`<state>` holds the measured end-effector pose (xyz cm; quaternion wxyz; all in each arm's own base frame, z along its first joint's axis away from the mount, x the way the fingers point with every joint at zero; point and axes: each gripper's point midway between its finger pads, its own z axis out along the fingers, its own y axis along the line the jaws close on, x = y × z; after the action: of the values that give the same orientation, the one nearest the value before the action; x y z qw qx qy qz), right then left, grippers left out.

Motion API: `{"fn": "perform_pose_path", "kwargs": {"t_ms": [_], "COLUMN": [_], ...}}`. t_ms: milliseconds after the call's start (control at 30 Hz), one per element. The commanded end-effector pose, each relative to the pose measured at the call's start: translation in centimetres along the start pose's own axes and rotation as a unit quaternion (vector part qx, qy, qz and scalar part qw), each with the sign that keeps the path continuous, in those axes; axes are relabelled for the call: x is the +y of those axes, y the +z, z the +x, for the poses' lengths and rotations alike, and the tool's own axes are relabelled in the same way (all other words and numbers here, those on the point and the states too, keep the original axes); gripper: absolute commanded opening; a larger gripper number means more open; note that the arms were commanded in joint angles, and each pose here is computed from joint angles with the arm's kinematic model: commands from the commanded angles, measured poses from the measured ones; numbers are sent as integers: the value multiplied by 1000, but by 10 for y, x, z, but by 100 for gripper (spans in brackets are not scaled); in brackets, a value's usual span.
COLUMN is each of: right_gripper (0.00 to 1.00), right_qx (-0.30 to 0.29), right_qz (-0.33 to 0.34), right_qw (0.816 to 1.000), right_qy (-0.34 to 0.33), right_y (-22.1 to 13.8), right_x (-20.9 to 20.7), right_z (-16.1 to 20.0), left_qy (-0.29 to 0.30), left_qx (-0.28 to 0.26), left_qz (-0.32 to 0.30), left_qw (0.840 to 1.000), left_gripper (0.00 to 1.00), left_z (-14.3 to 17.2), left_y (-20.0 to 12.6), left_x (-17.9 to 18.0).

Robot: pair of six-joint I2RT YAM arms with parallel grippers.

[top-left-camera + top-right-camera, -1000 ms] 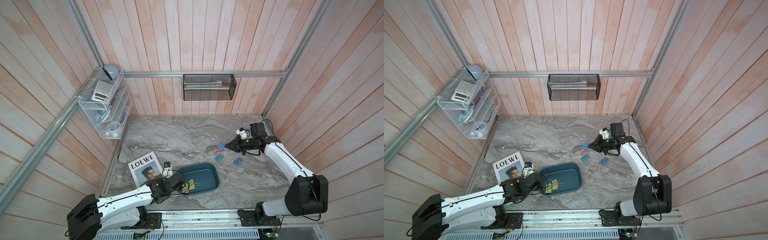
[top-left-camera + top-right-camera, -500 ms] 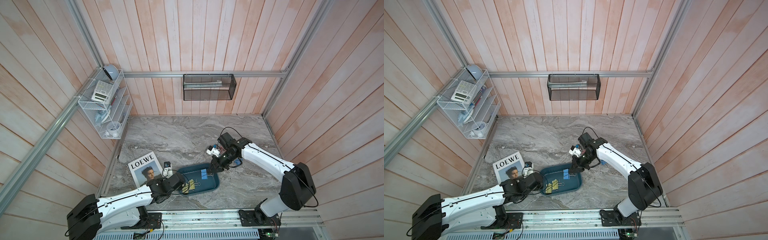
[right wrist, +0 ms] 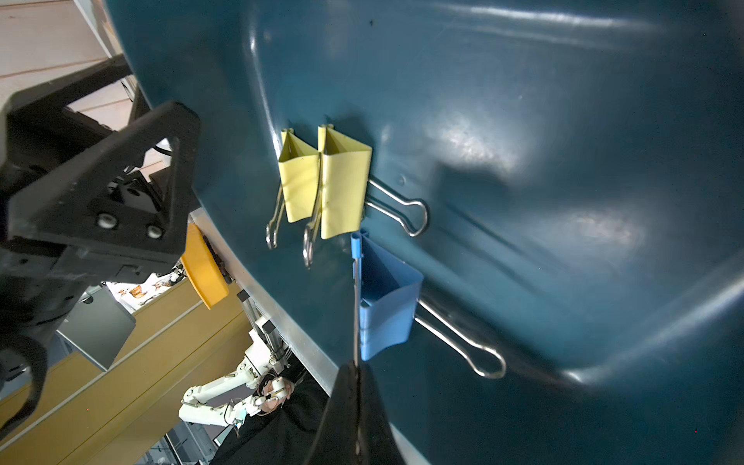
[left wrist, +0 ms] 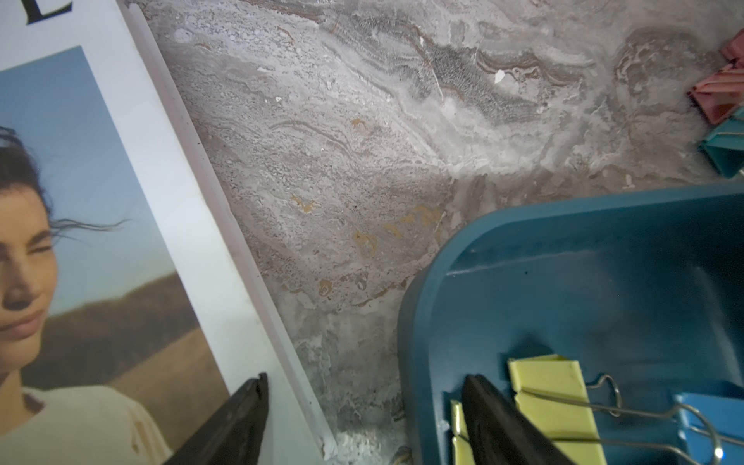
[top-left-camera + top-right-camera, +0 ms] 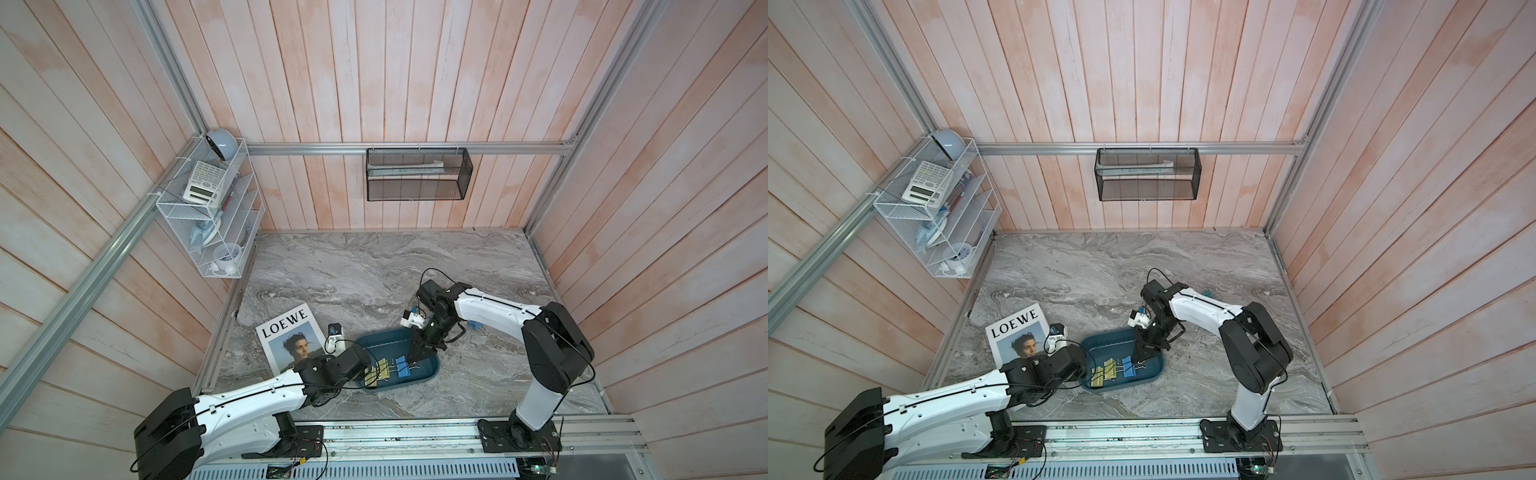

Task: Put the binder clips in the storage box
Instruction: Place the binder clip in the storage box, then pick up the binder clip at the center of the board.

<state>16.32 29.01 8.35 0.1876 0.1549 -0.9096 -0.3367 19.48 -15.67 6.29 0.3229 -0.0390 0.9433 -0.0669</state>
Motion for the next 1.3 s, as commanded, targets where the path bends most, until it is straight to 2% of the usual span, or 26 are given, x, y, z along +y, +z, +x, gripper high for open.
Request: {"fn": "perform_pose_path", "kwargs": {"t_ms": [0,400,433,500,600,767,933,1000,1067,1200,1267], "right_gripper": [0,0,3,20,35,40,41,41,42,39,39], "right_qx": [-13,-22,-21,-21,-25,-62,-160,-218,-274,-344,-373], "right_qz": [-10,-16,-14,-14,-15,-20,-42,-10,-1,-46,-80], "right_qw": [1000,1000,1000,1000,999,998,986,972,947,886,859], "right_qy": [-6,12,14,15,16,27,36,88,167,307,342], "right_y": [0,14,15,15,8,-28,-103,-137,-162,-180,-179], "right_x": [11,11,9,8,7,1,1,-28,-69,-144,-163], "right_z": [-12,-24,-23,-21,-16,-5,4,5,5,10,8], "left_qy": [-1,-1,-1,0,0,1,0,0,-2,-1,-1], "left_qx": [0,-1,0,0,-1,-1,-1,-2,-2,-2,-1], "left_qz": [1,1,2,2,3,4,5,4,3,6,4], "left_qw": [1000,1000,1000,1000,1000,1000,1000,1000,1000,1000,1000], "left_gripper": [81,81,81,81,81,81,81,81,81,81,81], "left_z": [-1,1,2,2,1,1,1,2,2,2,2], "left_y": [2,4,4,4,4,3,2,2,2,1,2], "left_x": [-2,0,0,0,0,-1,1,2,3,2,3]}}
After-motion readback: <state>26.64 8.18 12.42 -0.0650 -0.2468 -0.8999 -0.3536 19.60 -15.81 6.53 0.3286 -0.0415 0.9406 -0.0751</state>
